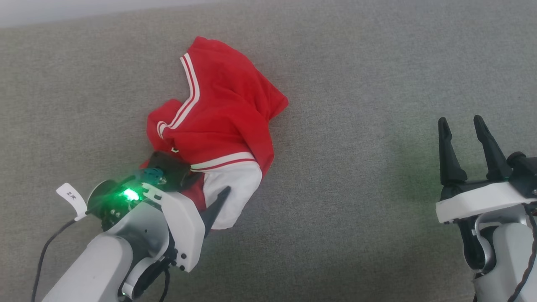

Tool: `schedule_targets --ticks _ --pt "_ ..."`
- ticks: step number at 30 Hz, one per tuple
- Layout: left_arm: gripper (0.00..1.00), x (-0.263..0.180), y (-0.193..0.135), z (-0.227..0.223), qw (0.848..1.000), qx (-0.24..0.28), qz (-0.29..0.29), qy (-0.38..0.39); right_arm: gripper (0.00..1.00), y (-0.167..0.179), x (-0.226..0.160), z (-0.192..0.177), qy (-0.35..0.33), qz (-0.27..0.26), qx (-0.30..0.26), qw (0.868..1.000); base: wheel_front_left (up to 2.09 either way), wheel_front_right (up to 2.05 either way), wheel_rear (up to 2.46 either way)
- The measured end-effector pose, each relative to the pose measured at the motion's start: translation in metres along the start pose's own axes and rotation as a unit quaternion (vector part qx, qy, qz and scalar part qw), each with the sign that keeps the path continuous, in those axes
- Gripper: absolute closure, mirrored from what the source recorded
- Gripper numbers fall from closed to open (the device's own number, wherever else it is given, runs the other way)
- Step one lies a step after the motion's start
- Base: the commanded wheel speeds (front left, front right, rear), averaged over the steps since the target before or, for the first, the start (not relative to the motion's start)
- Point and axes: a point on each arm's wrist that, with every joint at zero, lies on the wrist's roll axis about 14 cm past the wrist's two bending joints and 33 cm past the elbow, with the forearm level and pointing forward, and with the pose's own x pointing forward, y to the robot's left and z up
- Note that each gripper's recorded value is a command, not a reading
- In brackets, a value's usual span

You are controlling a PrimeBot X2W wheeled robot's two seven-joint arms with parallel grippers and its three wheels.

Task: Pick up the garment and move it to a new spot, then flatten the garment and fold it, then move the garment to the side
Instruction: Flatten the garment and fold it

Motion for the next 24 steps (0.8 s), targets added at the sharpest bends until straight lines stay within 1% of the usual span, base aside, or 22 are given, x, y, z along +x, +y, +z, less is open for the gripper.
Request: schedule_targets --ticks 1,5,10,11,12,13,14,15,24 --pt "0.00 0.003 0.003 -0.009 1.000 -0.006 0.006 0.021 0.00 -0.002 0.000 -0.002 0.002 -0.003 -0.001 1.000 0.00 0.00 0.00" --pt "0.00 0.006 0.004 -0.020 0.999 -0.011 0.009 0.049 0.00 -0.004 0.001 -0.004 0.002 -0.005 -0.001 1.000 0.00 0.00 0.00" --pt "0.00 0.005 0.004 -0.024 0.998 -0.012 0.012 0.058 0.00 -0.004 0.003 -0.006 0.005 -0.005 -0.001 1.000 0.00 0.00 0.00" --pt "0.25 0.005 0.005 -0.023 0.998 -0.012 0.012 0.057 0.00 -0.004 0.003 -0.007 0.005 -0.005 -0.001 1.000 0.00 0.00 0.00" --pt "0.25 0.005 0.005 -0.023 0.998 -0.012 0.012 0.057 0.00 -0.003 0.004 -0.007 0.004 -0.004 -0.001 1.000 0.00 0.00 0.00" --pt "0.52 0.004 0.005 -0.024 0.998 -0.010 0.012 0.059 0.00 -0.002 0.005 -0.006 0.003 -0.003 0.000 1.000 0.00 0.00 0.00" --pt "0.72 0.004 0.004 -0.024 0.998 -0.009 0.012 0.060 0.00 -0.001 0.006 -0.006 0.003 -0.002 0.000 1.000 0.00 0.00 0.00" --pt "0.99 0.003 0.004 -0.024 0.998 -0.010 0.012 0.059 0.00 -0.001 0.006 -0.007 0.003 -0.001 0.000 1.000 0.00 0.00 0.00" --pt "1.00 -0.003 0.006 -0.022 0.998 -0.006 0.014 0.055 0.00 0.003 0.009 -0.007 0.003 0.006 -0.002 1.000 0.00 0.00 0.00"
